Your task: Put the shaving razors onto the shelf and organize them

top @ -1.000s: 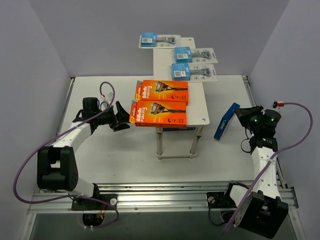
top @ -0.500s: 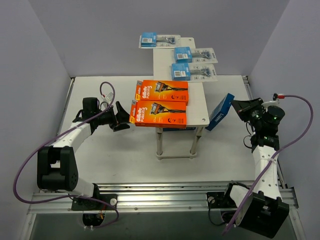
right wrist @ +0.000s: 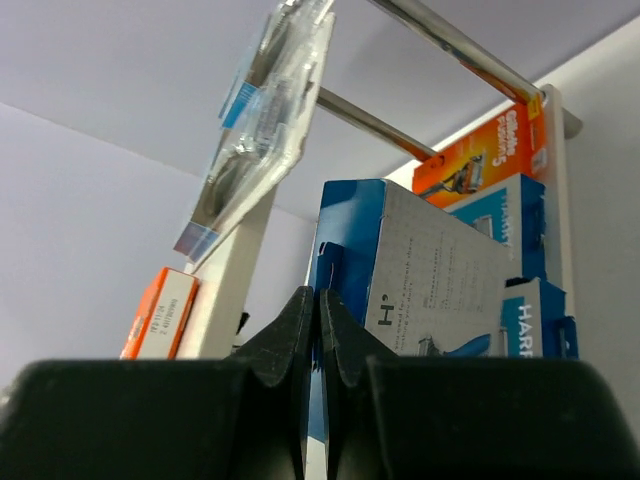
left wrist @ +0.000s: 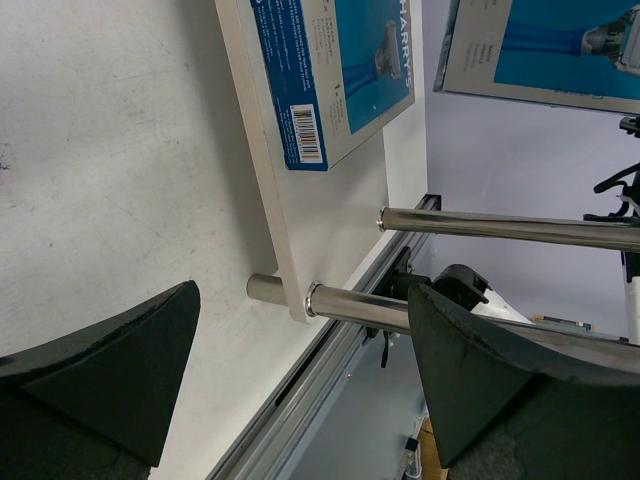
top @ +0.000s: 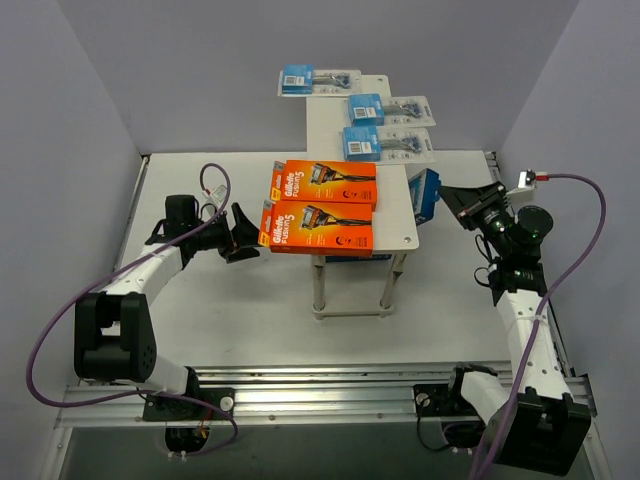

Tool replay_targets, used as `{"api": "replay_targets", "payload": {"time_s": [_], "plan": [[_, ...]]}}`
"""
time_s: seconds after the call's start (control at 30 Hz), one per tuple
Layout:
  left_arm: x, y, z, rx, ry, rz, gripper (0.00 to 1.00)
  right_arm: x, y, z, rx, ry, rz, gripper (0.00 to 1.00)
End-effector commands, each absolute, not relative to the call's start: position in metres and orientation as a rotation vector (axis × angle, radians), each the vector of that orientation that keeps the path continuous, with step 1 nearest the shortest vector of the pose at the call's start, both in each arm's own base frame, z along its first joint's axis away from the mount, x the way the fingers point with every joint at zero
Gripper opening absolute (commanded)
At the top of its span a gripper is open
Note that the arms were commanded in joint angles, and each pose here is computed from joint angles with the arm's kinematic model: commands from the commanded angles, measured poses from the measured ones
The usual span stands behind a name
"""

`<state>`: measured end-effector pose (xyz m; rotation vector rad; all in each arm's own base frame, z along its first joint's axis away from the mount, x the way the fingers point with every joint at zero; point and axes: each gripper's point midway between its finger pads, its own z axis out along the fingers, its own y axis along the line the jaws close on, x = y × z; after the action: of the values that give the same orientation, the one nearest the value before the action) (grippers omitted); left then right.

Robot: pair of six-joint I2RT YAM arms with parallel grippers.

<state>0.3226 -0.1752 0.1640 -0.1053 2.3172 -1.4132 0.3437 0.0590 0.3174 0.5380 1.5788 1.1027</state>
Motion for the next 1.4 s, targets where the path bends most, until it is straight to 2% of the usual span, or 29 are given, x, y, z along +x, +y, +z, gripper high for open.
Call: {"api": "replay_targets", "payload": {"time_s": [0.0,0.73,1.37], "plan": [[0.323,-0.177,0.174,-0.039,2.279,-1.402,0.94,0.336,0.068,0.372,0.382,1.422,1.155,0.00],[0.323,-0.178,0.173,-0.040,2.287,-1.404,0.94,0.341,0.096,0.343,0.376,1.389,1.352,0.00],[0.323,-0.178,0.169,-0.046,2.297,-1.409,0.94,0.346,0.121,0.326,0.359,1.410,1.397,0.00]]}}
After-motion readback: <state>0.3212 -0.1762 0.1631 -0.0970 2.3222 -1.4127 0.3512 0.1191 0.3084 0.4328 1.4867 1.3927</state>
